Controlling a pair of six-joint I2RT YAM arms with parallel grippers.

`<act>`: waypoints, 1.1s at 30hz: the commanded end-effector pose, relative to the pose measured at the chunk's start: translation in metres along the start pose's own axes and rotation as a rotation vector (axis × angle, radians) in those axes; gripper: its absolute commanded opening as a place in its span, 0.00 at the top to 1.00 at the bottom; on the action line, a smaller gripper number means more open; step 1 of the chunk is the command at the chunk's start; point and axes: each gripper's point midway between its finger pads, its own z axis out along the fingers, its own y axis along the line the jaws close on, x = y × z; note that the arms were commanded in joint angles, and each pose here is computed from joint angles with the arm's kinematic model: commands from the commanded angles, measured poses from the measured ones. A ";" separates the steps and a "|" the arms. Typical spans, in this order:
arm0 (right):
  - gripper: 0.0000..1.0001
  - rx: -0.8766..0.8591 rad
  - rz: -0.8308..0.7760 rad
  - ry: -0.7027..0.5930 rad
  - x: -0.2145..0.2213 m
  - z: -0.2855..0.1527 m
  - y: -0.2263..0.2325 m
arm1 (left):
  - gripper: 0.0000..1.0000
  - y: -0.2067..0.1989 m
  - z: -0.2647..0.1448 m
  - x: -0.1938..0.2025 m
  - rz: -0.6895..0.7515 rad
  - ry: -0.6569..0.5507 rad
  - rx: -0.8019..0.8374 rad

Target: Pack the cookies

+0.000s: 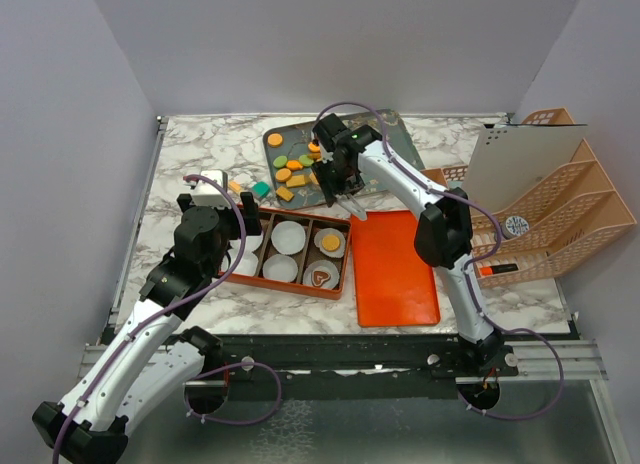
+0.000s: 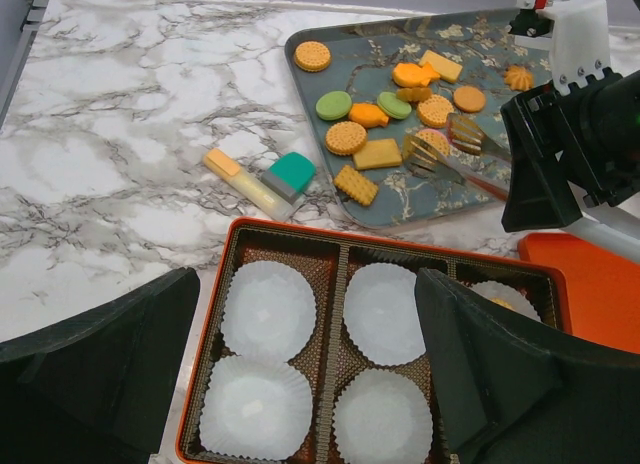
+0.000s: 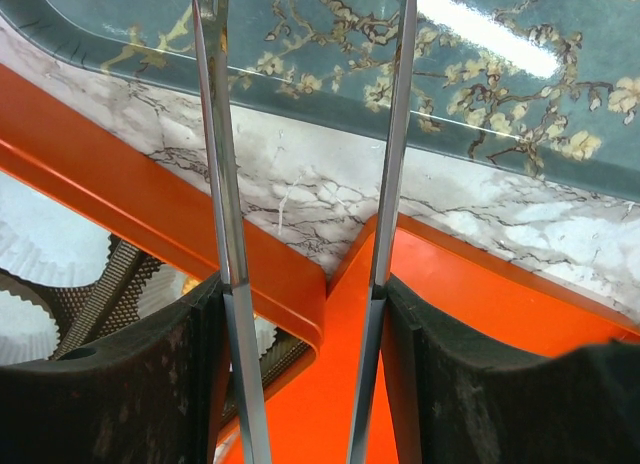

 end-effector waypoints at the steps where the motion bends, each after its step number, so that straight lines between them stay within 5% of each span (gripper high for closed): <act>1: 0.42 0.016 -0.010 -0.029 -0.012 0.006 -0.007 | 0.02 -0.004 0.000 -0.001 -0.002 -0.010 0.023; 7: 0.44 0.007 -0.011 -0.021 -0.013 0.011 -0.006 | 0.02 -0.004 0.000 0.000 -0.001 -0.008 0.022; 20: 0.70 -0.020 -0.005 -0.073 -0.016 -0.024 -0.003 | 0.02 -0.005 0.002 0.001 0.001 -0.003 0.022; 33: 0.79 -0.185 -0.033 -0.133 0.004 -0.065 0.022 | 0.02 -0.006 0.003 0.003 0.006 0.003 0.027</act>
